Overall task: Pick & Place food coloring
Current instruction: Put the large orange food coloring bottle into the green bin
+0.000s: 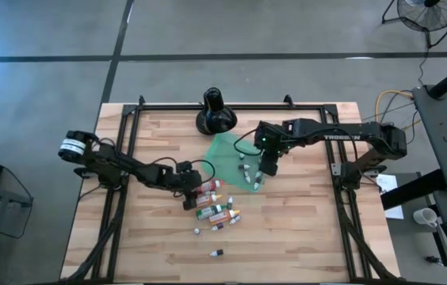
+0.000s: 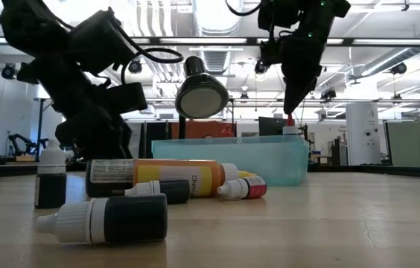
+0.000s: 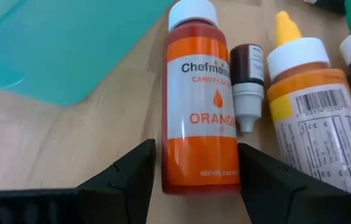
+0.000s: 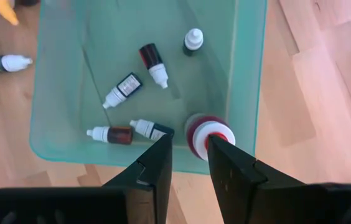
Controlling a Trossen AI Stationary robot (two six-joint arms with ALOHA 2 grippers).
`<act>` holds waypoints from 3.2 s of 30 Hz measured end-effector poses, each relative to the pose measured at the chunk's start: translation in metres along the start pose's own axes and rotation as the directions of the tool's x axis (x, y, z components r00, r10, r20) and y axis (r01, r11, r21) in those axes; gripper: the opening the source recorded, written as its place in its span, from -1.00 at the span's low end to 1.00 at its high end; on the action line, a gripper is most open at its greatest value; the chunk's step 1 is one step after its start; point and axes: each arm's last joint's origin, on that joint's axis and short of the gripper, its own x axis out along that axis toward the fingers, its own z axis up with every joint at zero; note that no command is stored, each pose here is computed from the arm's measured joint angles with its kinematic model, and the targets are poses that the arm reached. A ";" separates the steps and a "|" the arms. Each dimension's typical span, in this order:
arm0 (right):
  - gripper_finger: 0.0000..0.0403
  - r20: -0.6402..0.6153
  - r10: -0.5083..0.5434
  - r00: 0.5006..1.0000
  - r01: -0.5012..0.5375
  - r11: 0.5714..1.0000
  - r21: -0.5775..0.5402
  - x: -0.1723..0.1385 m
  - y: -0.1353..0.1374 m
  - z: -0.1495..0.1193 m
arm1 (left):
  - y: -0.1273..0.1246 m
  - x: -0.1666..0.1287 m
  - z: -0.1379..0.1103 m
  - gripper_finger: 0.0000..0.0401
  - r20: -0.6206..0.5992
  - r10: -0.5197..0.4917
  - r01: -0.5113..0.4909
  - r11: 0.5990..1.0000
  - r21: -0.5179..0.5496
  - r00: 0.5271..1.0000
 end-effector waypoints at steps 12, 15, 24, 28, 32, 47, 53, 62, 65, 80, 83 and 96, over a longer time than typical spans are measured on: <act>-0.54 0.068 0.059 0.996 -0.056 0.997 -0.052 0.003 0.004 0.005 | 0.000 0.001 0.001 -0.41 0.019 0.016 -0.016 1.000 -0.009 1.000; -0.54 0.123 0.133 0.983 -0.120 0.987 -0.106 0.001 0.007 0.012 | 0.001 -0.001 0.001 -0.41 0.008 0.020 -0.019 0.998 -0.065 1.000; -0.60 0.297 0.353 0.887 -0.310 0.933 -0.183 -0.007 0.016 0.033 | 0.000 -0.040 0.002 -0.36 0.005 0.051 -0.049 0.987 -0.151 0.999; -0.60 0.312 0.404 0.860 -0.390 0.914 -0.111 -0.004 0.016 0.036 | 0.001 -0.067 0.010 -0.36 0.113 0.078 -0.058 0.983 -0.174 0.991; -0.55 0.318 0.473 0.822 -0.467 0.879 -0.100 0.001 0.017 0.041 | 0.005 -0.087 0.018 -0.36 0.229 0.109 -0.066 0.980 -0.188 0.967; -0.11 0.472 0.532 0.702 -0.395 0.844 -0.364 -0.001 0.020 0.061 | 0.006 -0.112 0.043 -0.36 0.475 -0.036 0.145 0.970 -0.194 0.879; 0.03 0.471 0.535 0.701 -0.358 0.836 -0.416 -0.001 0.022 0.061 | 0.004 -0.108 0.045 -0.36 0.485 -0.046 0.135 0.979 -0.151 0.874; 0.15 0.450 0.555 0.700 -0.367 0.819 -0.440 0.010 0.034 0.064 | 0.003 -0.095 0.053 -0.36 0.528 -0.046 0.137 0.981 -0.134 0.848; 0.17 0.446 0.555 0.702 -0.371 0.820 -0.437 0.011 0.035 0.067 | 0.004 -0.090 0.053 -0.36 0.513 -0.045 0.140 0.979 -0.148 0.857; 0.09 0.454 0.553 0.699 -0.352 0.818 -0.455 0.008 0.034 0.070 | 0.014 -0.083 0.056 -0.36 0.508 -0.055 0.147 0.979 -0.142 0.860; 0.09 0.453 0.552 0.700 -0.352 0.818 -0.454 0.008 0.034 0.070 | 0.015 -0.082 0.056 -0.36 0.509 -0.054 0.145 0.979 -0.141 0.859; -0.23 0.462 0.533 0.709 -0.333 0.831 -0.446 0.009 0.033 0.070 | 0.015 -0.083 0.059 -0.36 0.527 -0.051 0.139 0.982 -0.128 0.849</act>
